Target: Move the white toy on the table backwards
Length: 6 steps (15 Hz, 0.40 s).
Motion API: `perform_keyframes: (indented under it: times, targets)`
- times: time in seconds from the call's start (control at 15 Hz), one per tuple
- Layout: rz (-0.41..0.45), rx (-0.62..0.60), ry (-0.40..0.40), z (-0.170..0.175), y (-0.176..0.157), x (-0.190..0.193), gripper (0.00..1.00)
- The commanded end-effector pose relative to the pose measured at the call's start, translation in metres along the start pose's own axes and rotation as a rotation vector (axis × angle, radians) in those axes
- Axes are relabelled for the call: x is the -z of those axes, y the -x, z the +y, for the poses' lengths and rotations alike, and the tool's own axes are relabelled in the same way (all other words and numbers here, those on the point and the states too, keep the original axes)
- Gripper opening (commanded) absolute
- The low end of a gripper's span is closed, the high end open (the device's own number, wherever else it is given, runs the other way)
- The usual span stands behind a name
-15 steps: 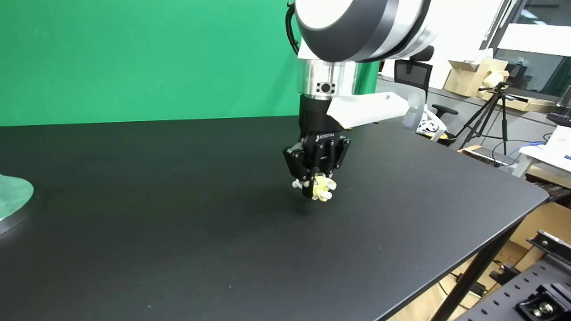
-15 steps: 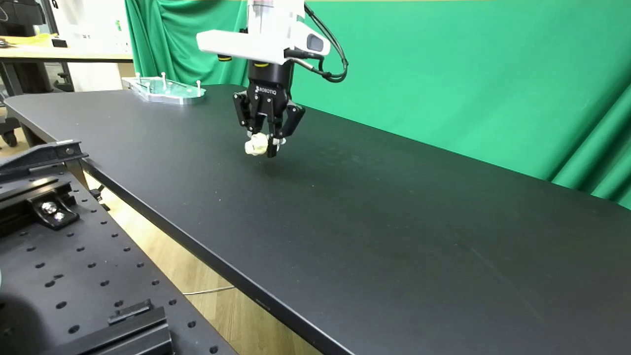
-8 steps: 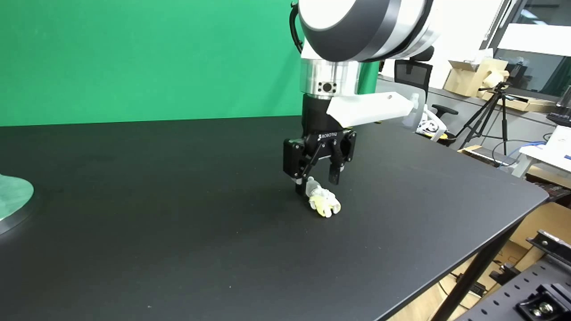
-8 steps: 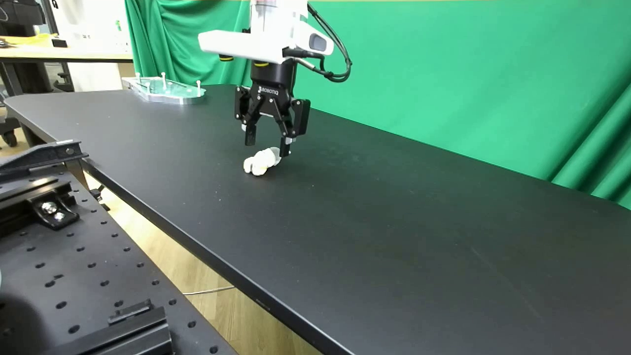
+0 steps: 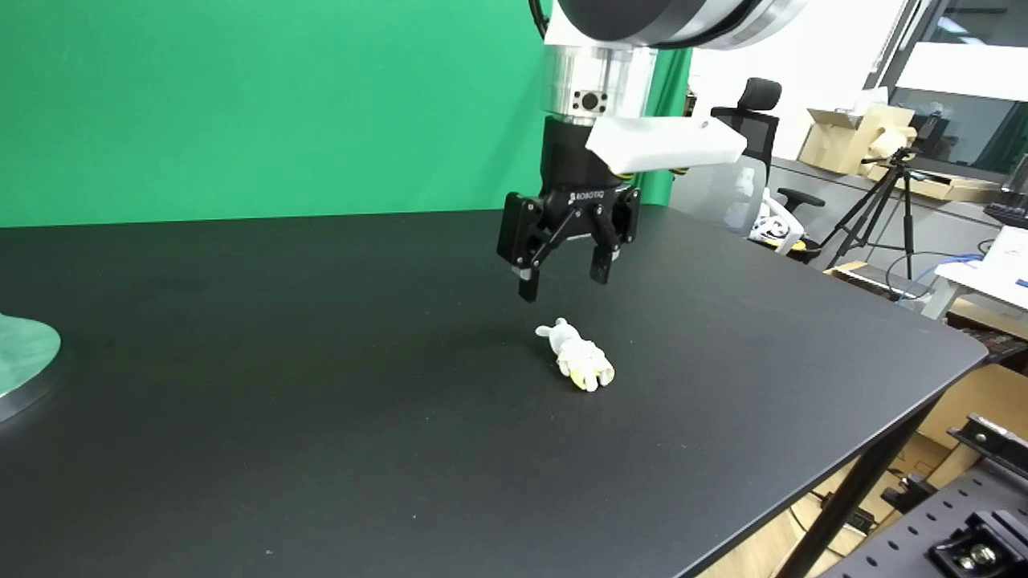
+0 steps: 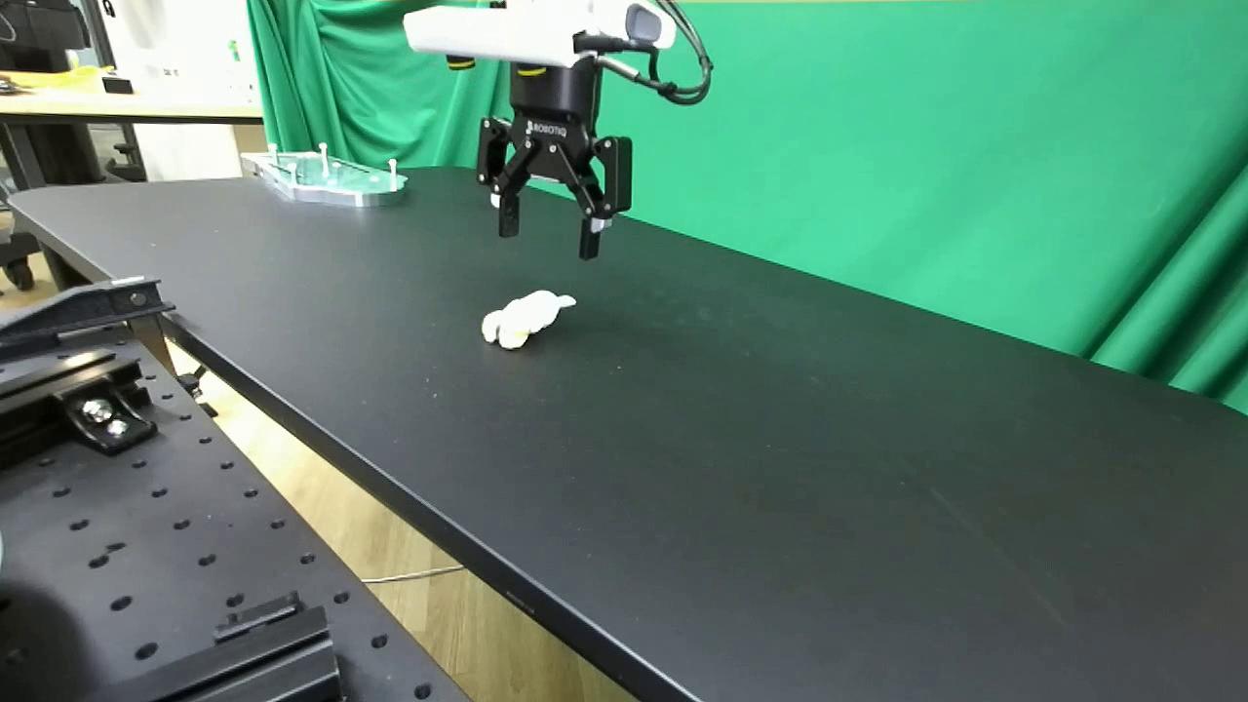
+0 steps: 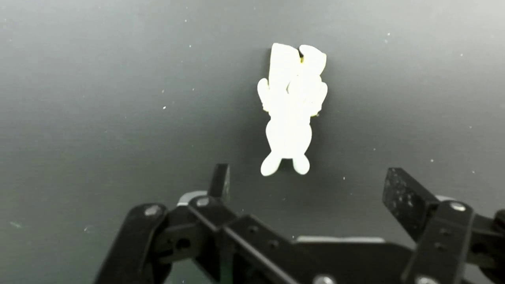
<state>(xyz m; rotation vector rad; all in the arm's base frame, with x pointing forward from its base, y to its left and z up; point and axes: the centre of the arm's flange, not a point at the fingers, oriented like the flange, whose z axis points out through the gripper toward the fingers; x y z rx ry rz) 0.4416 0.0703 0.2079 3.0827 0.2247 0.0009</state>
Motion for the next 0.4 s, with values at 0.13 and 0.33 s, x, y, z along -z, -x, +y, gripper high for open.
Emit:
perform_keyframes:
  times: [0.13,0.33]
  targets:
    - [0.023,-0.015,0.016,0.003,0.006,0.04,1.0]
    - [0.026,-0.003,0.006,0.002,-0.002,0.031,1.0]
